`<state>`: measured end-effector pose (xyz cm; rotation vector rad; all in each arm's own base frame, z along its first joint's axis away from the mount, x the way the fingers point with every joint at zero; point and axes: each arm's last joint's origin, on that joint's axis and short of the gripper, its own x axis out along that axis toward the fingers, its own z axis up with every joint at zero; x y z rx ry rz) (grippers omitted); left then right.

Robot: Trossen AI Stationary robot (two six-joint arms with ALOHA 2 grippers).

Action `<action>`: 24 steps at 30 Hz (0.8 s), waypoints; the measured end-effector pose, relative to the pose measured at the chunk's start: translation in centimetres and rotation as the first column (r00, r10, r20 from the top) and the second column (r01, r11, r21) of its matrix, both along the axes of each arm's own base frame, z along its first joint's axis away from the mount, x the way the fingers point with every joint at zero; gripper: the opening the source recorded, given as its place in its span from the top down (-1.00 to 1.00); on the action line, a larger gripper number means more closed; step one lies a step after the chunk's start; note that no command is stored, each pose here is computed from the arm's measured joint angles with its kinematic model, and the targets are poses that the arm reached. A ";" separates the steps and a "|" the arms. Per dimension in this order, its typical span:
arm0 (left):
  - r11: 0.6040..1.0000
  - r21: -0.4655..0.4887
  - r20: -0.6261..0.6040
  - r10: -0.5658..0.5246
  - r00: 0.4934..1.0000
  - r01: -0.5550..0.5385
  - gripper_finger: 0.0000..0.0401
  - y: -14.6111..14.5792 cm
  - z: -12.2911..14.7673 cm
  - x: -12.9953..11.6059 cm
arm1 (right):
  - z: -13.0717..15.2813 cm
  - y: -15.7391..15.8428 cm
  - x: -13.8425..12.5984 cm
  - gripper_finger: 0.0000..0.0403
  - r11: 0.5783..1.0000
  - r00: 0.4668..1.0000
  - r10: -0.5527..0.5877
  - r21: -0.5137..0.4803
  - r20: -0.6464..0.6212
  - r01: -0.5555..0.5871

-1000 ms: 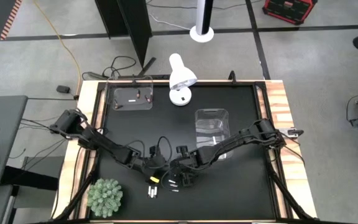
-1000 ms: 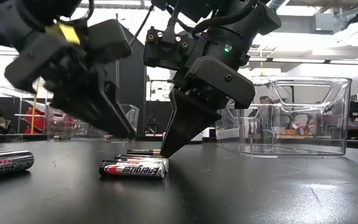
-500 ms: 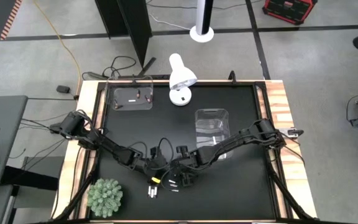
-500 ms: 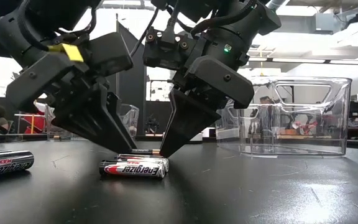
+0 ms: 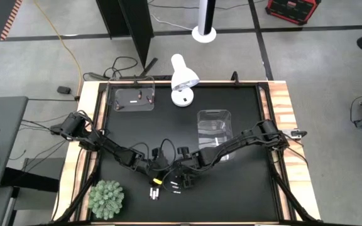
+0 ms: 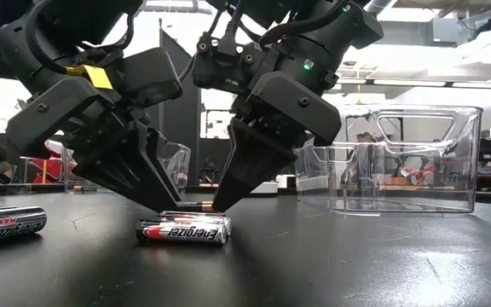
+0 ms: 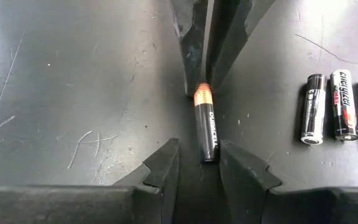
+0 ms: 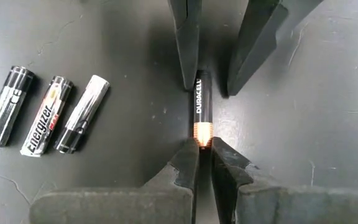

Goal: Sort batteries
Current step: Put the black battery into the top transparent bin

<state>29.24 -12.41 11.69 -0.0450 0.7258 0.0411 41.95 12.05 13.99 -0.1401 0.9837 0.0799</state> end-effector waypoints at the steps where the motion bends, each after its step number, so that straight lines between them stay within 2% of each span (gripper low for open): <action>1: 1.000 0.002 0.000 -0.002 1.000 0.002 0.46 0.0 0.0 0.0 | 0.0 0.0 0.0 0.76 1.000 1.000 -0.004 0.003 0.003 0.004; 7: 1.000 0.001 -0.002 -0.004 1.000 0.004 0.52 0.0 0.0 0.0 | 0.1 -0.1 0.2 0.76 1.000 1.000 -0.011 0.010 0.017 0.011; 16: 1.000 0.011 -0.001 -0.009 1.000 0.009 0.85 0.3 0.0 0.1 | 0.1 -0.1 0.2 0.76 1.000 1.000 -0.012 0.012 0.024 0.012; 24: 0.999 0.021 0.001 -0.029 1.000 0.029 0.86 0.3 0.0 0.2 | 0.2 -0.1 0.2 0.76 1.000 1.000 -0.011 0.013 0.025 0.011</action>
